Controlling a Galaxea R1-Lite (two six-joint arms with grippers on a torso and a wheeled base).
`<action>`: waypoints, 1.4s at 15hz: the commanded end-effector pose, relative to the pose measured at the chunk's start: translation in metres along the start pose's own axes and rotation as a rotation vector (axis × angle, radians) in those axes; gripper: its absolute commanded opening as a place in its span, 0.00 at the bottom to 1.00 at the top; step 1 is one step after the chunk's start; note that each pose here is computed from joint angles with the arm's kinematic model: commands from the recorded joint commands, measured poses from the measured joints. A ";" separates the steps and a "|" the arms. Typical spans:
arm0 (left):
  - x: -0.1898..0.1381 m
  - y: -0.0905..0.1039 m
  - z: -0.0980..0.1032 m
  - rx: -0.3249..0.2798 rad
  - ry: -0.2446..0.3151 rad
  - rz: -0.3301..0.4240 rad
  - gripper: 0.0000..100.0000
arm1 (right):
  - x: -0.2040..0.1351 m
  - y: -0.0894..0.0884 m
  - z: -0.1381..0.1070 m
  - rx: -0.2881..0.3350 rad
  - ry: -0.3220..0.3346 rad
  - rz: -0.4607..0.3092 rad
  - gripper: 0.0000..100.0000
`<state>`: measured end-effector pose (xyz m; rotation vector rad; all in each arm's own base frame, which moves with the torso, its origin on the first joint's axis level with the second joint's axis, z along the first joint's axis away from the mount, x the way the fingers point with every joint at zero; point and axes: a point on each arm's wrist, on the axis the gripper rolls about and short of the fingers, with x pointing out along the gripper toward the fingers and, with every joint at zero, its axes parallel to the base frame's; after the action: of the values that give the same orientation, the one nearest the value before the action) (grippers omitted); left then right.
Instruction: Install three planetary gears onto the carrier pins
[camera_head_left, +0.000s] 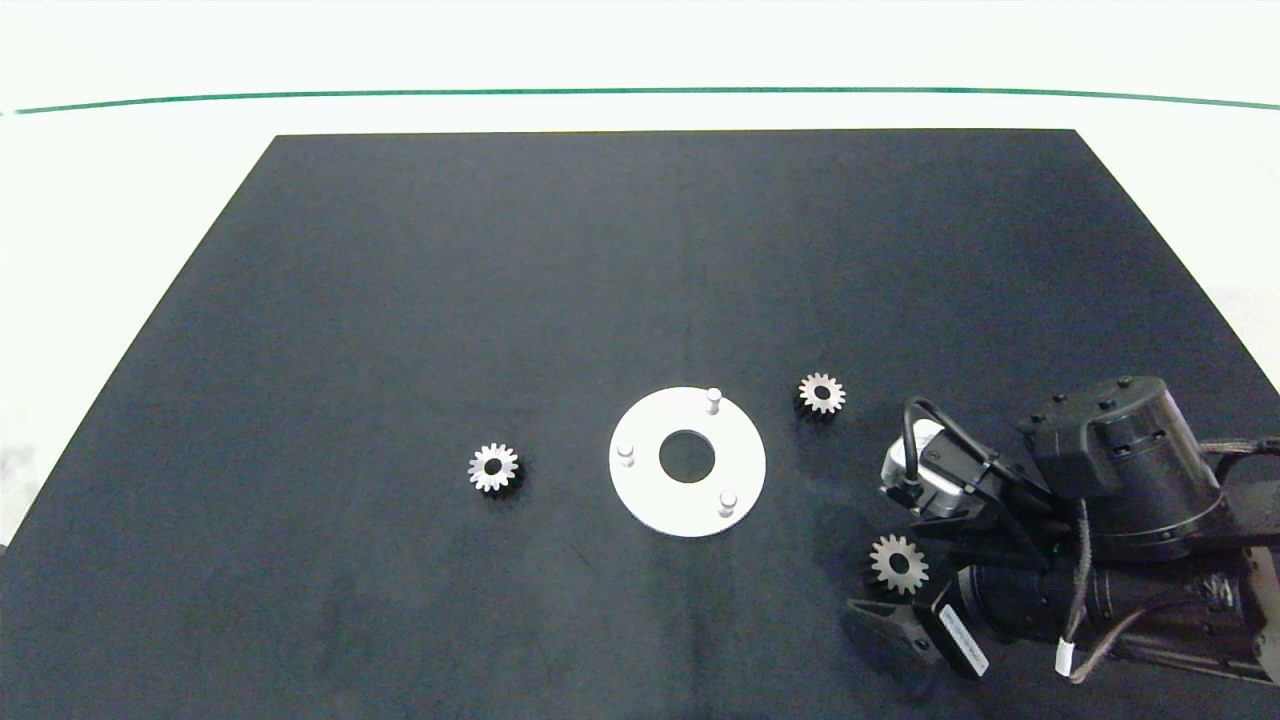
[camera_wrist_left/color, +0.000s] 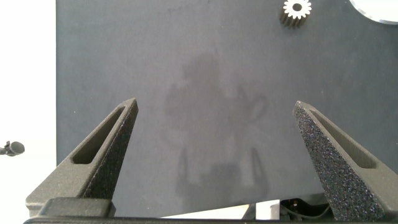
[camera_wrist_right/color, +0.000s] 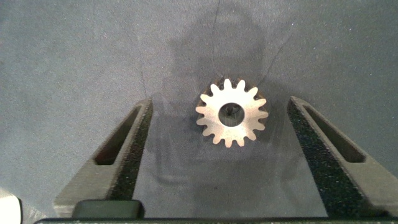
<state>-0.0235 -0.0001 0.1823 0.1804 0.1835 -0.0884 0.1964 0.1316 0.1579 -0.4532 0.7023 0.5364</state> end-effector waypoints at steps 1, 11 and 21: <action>0.000 0.000 0.000 0.001 0.001 -0.001 1.00 | 0.002 0.000 0.000 0.002 0.005 0.003 0.80; 0.001 0.000 0.000 0.001 0.008 -0.007 1.00 | 0.008 0.000 0.001 0.028 0.009 -0.020 0.60; 0.002 0.000 0.000 0.002 0.011 -0.009 1.00 | 0.011 0.000 0.001 0.028 0.017 -0.020 0.41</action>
<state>-0.0222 0.0000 0.1823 0.1813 0.1905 -0.0959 0.2036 0.1351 0.1513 -0.4366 0.7195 0.5040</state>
